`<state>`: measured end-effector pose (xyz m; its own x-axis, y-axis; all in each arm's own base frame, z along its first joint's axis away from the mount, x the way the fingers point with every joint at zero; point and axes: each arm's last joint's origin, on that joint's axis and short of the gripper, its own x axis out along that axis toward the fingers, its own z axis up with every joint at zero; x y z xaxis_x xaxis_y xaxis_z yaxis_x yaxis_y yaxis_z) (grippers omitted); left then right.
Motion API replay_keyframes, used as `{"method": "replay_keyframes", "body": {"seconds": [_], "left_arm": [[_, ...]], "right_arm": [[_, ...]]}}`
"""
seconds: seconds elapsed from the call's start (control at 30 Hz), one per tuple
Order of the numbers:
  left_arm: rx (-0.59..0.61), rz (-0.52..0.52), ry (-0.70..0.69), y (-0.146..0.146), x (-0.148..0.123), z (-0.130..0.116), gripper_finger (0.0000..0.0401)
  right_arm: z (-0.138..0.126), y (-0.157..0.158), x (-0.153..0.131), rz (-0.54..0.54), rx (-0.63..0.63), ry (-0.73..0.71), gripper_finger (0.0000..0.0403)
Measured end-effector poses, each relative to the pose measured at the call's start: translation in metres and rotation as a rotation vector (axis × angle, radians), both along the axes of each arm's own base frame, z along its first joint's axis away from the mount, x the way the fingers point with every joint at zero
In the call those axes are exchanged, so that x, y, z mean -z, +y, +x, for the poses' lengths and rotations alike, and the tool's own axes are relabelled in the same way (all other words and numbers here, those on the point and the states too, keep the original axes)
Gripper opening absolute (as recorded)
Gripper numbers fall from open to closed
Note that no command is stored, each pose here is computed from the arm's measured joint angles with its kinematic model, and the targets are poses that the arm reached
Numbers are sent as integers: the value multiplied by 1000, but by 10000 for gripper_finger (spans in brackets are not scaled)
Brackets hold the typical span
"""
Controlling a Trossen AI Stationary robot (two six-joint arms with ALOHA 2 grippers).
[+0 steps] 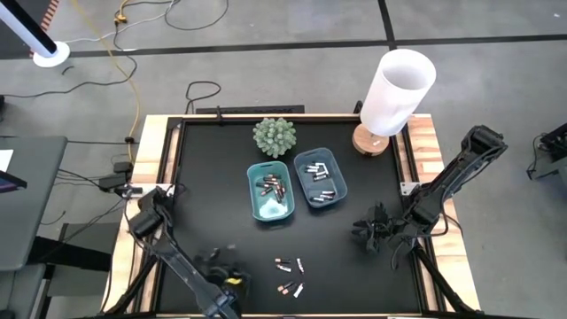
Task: Sort batteries
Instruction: Put the black battery into the green bin
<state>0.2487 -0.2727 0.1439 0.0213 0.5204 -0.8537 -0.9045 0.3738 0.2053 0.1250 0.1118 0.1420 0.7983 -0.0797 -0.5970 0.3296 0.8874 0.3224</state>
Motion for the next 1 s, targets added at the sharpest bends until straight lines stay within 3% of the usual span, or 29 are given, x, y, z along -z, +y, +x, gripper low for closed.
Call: {"method": "replay_keyframes", "body": {"seconds": [0.13, 0.3, 0.43, 0.57, 0.63, 0.8, 1.0], "left_arm": [[77, 94, -195, 16, -45, 13, 37], [161, 199, -286, 61, -95, 29, 37], [196, 239, -222, 118, -129, 48, 37], [265, 247, -118, 176, -136, 79, 37], [333, 210, -53, 207, -136, 95, 37], [559, -80, -23, 280, -104, 118, 37], [558, -254, 29, 333, -75, 102, 37]], "right_arm": [[0, 0, 0, 2, 2, -2, 150], [4, -3, -1, 2, 26, -8, 150], [6, -5, -1, -15, 31, -8, 150], [7, -7, -1, -38, 25, -1, 150], [7, -7, -1, -73, 0, 3, 150], [7, -7, 0, -98, -20, 7, 150], [5, -4, 3, -115, -42, 21, 150]]}}
